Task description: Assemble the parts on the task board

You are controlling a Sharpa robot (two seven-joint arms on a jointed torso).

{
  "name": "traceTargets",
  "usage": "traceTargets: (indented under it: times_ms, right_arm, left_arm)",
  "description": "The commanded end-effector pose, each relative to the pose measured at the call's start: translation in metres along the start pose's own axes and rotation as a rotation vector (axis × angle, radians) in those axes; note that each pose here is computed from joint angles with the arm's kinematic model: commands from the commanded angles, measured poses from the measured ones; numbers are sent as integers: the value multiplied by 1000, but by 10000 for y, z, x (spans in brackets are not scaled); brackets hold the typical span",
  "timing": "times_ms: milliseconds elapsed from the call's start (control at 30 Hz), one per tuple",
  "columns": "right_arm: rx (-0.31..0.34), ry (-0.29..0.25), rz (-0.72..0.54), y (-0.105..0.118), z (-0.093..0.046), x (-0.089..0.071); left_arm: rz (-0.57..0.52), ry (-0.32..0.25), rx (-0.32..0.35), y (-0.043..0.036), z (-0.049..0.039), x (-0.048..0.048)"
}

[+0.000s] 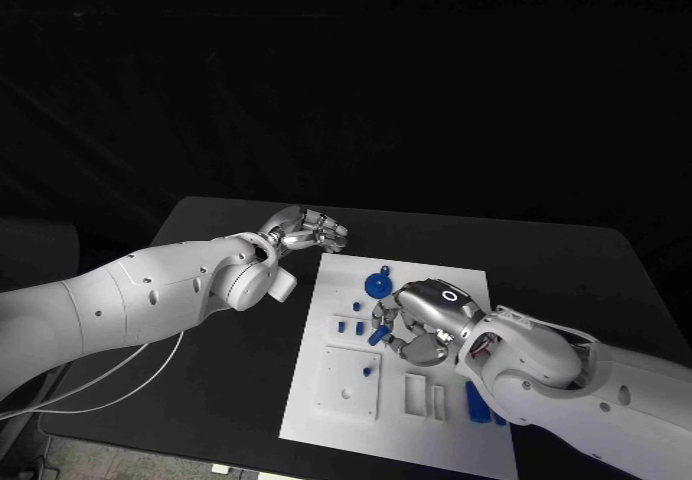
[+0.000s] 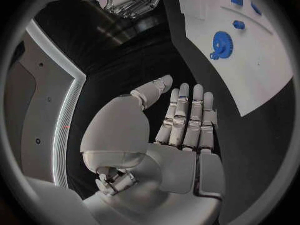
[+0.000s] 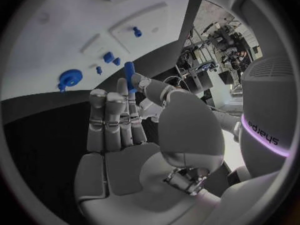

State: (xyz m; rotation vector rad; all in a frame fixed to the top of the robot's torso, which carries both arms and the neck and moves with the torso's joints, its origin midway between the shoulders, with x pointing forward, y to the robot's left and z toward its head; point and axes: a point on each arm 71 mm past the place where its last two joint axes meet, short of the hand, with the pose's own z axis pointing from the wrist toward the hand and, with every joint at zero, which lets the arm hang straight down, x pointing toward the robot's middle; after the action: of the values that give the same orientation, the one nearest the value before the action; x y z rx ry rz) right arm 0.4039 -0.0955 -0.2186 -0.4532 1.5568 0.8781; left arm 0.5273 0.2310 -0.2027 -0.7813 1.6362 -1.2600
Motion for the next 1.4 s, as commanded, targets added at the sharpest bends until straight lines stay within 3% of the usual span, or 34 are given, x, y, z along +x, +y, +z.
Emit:
traceTargets:
  times_ms: [33, 300, 800, 1267, 1400]
  right_arm:
    - [-58, 36, -20, 135, 43, 120]
    - [-81, 109, 1, 291, 83, 411]
    - [-105, 161, -26, 427, 125, 650]
    - [-93, 188, -51, 402, 106, 704]
    - [-86, 173, -72, 400, 111, 696]
  left_arm:
    - [-4, 9, 15, -17, 5, 15]
    - [-5, 15, 18, -27, 21, 43]
    - [-6, 16, 17, -26, 21, 43]
    - [-5, 15, 15, -21, 17, 33]
    - [-5, 15, 14, -20, 15, 30]
